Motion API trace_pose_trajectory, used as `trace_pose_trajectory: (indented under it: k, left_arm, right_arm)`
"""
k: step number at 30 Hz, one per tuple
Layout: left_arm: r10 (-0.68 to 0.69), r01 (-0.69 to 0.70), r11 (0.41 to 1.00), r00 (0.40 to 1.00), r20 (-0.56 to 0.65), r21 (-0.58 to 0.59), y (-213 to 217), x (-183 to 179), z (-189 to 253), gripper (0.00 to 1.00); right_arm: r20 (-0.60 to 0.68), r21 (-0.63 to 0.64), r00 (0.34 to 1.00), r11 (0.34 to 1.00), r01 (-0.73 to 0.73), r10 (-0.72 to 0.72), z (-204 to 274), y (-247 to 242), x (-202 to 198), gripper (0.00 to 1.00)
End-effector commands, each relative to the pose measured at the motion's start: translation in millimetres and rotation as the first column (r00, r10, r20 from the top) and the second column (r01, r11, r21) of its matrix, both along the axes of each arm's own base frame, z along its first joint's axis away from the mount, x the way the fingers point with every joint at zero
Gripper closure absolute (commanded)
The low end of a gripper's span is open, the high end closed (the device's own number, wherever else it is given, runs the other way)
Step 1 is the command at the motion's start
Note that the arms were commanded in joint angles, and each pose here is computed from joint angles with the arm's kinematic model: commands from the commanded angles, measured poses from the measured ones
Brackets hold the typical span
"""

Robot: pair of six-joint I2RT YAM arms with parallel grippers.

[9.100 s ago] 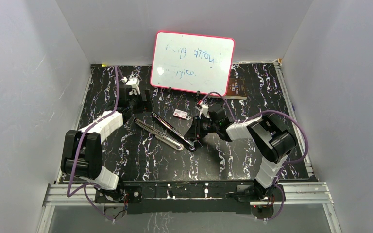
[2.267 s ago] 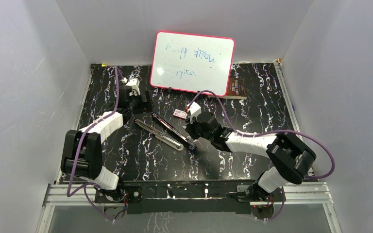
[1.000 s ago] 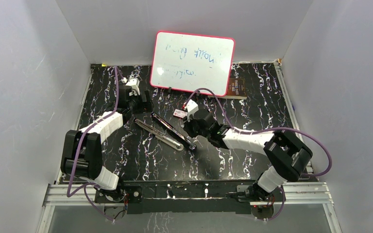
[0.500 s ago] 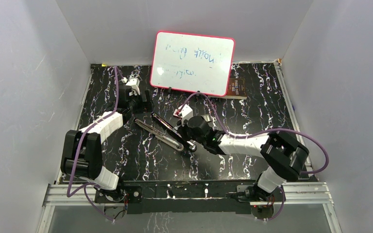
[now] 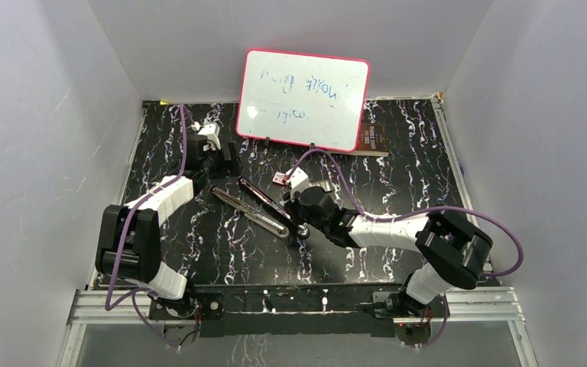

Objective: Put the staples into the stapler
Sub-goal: Install the staple into the stapler.

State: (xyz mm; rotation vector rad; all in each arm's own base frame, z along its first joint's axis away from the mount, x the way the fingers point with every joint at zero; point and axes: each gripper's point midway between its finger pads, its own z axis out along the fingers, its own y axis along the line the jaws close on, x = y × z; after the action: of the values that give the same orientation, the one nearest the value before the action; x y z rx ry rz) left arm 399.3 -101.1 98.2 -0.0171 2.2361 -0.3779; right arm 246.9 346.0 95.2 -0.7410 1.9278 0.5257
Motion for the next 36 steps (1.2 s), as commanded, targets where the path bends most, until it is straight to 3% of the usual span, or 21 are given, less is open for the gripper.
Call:
trace_pose_trajectory:
  k: [1,23,36]
  left_arm:
    - [0.004,-0.004,1.0,0.999,0.036,-0.019,1,1,13,0.04]
    - [0.003,-0.002,1.0,0.999,0.032,-0.022,0,1,11,0.04]
    - [0.004,-0.003,1.0,1.0,0.031,-0.023,0,1,11,0.04]
  right_arm:
    - [0.064,0.064,0.998,0.998,0.014,-0.018,22,8,7,1.0]
    - [0.086,0.05,0.996,0.999,-0.02,0.016,21,6,3,1.0]
    - [0.013,0.01,1.0,1.0,-0.018,0.017,0,16,4,1.0]
